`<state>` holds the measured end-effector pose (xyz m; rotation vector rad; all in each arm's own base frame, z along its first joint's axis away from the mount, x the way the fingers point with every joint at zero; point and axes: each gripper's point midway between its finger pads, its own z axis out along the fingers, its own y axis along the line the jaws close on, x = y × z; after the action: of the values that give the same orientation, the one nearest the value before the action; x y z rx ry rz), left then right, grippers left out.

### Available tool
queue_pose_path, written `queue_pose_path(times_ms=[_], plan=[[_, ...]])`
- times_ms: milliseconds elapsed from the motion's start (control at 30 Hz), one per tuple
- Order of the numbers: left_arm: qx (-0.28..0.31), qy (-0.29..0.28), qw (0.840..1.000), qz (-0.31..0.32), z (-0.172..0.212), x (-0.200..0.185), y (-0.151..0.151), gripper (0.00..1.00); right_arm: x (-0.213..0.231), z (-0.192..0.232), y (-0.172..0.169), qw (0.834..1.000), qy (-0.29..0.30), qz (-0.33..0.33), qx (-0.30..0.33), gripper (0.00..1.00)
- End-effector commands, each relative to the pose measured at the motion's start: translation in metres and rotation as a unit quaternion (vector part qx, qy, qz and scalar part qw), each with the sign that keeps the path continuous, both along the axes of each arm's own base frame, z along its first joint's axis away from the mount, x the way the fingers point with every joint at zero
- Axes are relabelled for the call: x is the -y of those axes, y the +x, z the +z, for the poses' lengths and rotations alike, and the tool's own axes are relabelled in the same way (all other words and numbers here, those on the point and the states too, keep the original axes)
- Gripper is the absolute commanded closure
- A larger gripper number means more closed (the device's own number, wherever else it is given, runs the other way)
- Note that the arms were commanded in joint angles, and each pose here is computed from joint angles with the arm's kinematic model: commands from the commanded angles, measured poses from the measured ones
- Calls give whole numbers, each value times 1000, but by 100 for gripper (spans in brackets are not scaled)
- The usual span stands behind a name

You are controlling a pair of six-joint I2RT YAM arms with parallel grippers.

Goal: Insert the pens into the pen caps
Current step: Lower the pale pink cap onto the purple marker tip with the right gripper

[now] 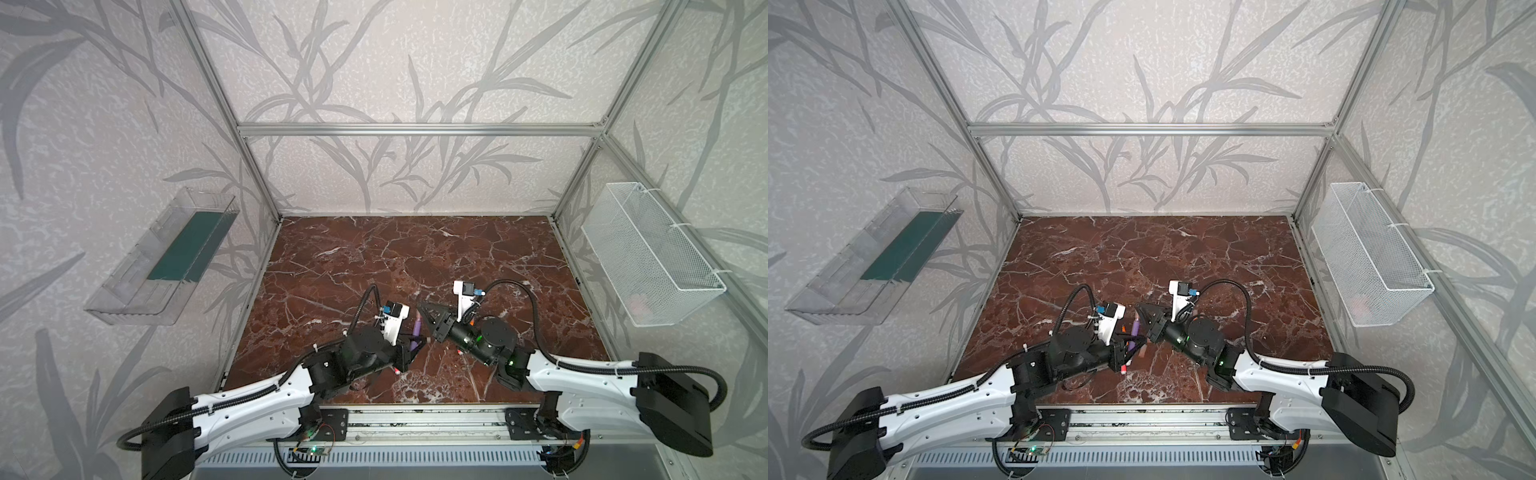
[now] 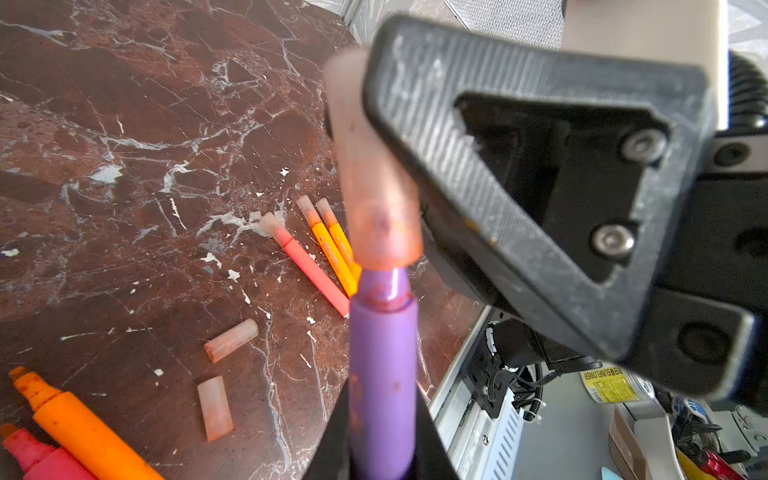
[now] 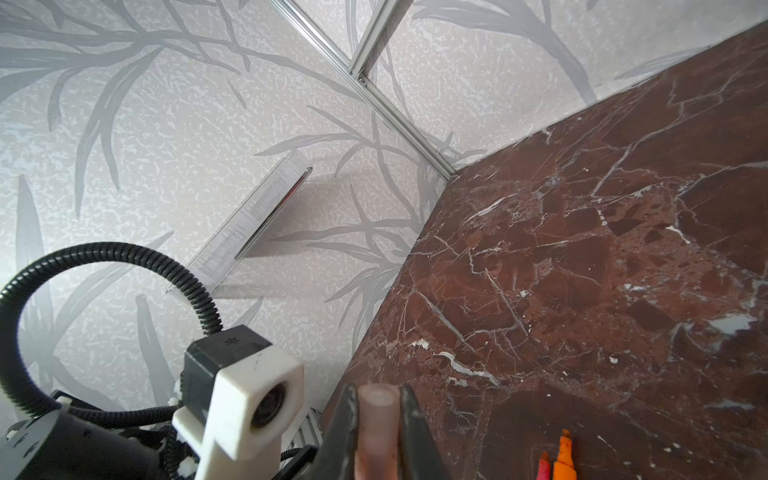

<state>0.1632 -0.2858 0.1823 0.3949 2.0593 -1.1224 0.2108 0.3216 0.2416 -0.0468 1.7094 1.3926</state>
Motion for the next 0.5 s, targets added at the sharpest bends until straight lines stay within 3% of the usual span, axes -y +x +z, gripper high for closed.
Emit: queue_pose_path(times_ms=[0,300,467], plan=[[47,-78,996,20,48,-1,11,100,-4,-20,-16,999,-22,32,-3,100],[53,-76,995,29,50,-3,16,100,-22,-20,-36,997,-17,71,-21,97],[54,-76,995,28,50,-4,16,100,-17,-27,-30,998,-38,47,-29,84]])
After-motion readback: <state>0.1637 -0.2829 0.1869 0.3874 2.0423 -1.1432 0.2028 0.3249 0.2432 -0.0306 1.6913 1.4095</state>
